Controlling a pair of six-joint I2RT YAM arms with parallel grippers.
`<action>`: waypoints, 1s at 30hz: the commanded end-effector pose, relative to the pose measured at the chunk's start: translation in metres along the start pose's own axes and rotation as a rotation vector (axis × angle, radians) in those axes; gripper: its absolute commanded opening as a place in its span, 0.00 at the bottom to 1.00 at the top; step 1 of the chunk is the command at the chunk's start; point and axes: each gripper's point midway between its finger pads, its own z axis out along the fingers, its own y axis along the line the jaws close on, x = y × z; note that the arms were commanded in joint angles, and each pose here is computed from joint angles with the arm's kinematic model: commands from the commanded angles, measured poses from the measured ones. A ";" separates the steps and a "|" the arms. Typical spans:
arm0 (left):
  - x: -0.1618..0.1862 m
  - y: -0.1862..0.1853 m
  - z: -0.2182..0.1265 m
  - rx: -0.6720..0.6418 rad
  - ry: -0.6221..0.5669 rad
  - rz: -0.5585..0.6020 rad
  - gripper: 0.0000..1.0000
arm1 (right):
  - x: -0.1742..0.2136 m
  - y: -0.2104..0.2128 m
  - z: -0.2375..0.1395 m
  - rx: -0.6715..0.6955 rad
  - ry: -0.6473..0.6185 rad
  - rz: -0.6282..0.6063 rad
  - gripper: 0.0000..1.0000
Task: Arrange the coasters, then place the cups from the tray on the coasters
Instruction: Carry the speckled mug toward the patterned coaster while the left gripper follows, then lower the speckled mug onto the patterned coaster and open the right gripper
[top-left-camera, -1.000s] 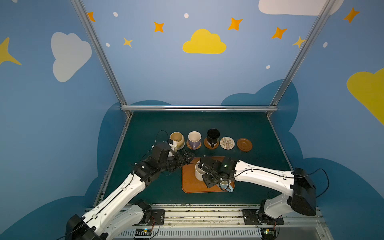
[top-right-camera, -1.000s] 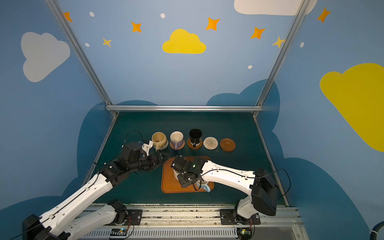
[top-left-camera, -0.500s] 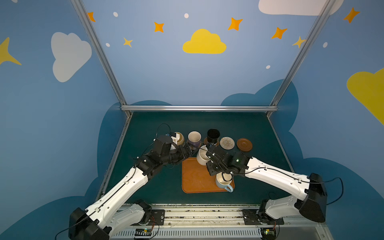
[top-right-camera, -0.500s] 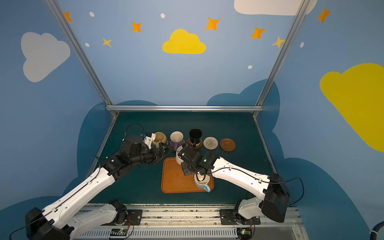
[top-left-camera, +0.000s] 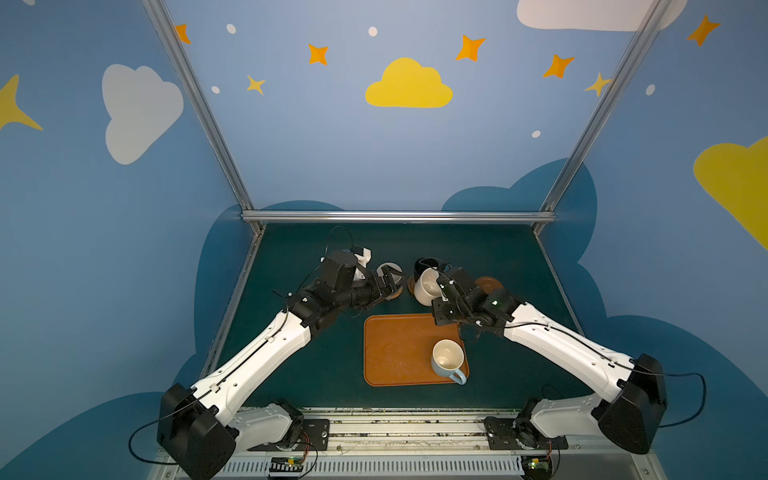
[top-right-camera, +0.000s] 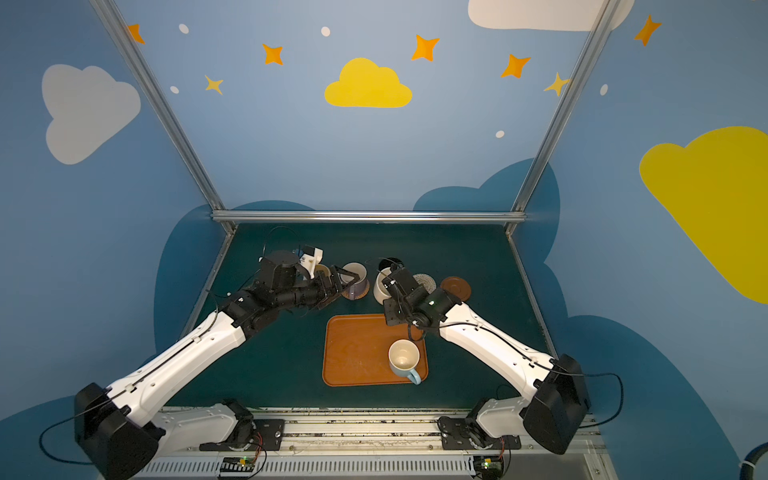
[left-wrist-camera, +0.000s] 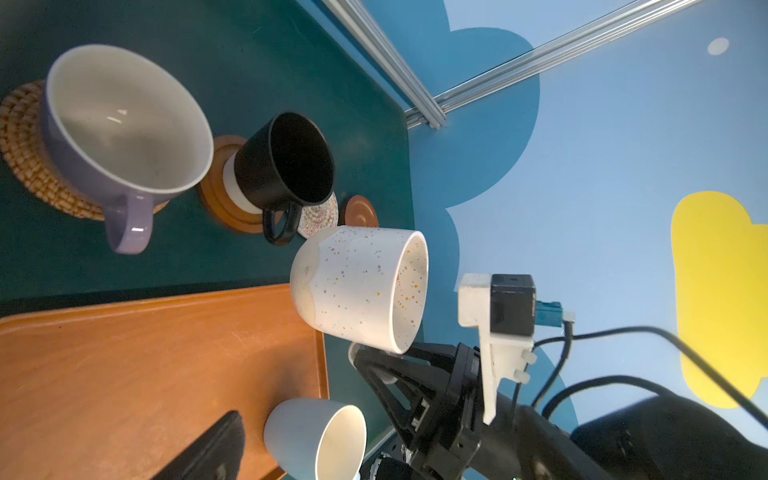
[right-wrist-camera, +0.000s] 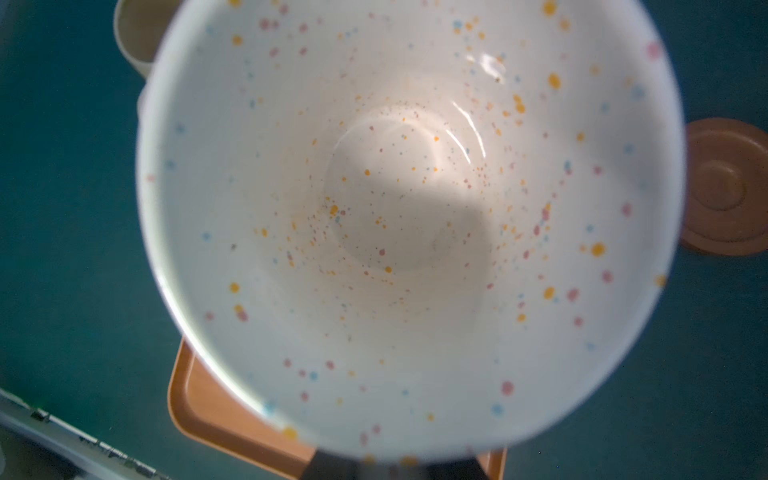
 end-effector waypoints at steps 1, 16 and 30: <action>-0.006 -0.010 0.011 -0.005 -0.006 0.019 1.00 | -0.027 -0.013 -0.017 -0.026 -0.070 0.041 0.00; -0.016 -0.034 0.073 -0.064 0.030 0.064 1.00 | -0.057 -0.082 0.017 0.115 -0.012 0.139 0.00; -0.018 -0.023 0.110 -0.092 0.068 0.021 1.00 | -0.066 -0.103 0.070 0.202 0.110 0.174 0.00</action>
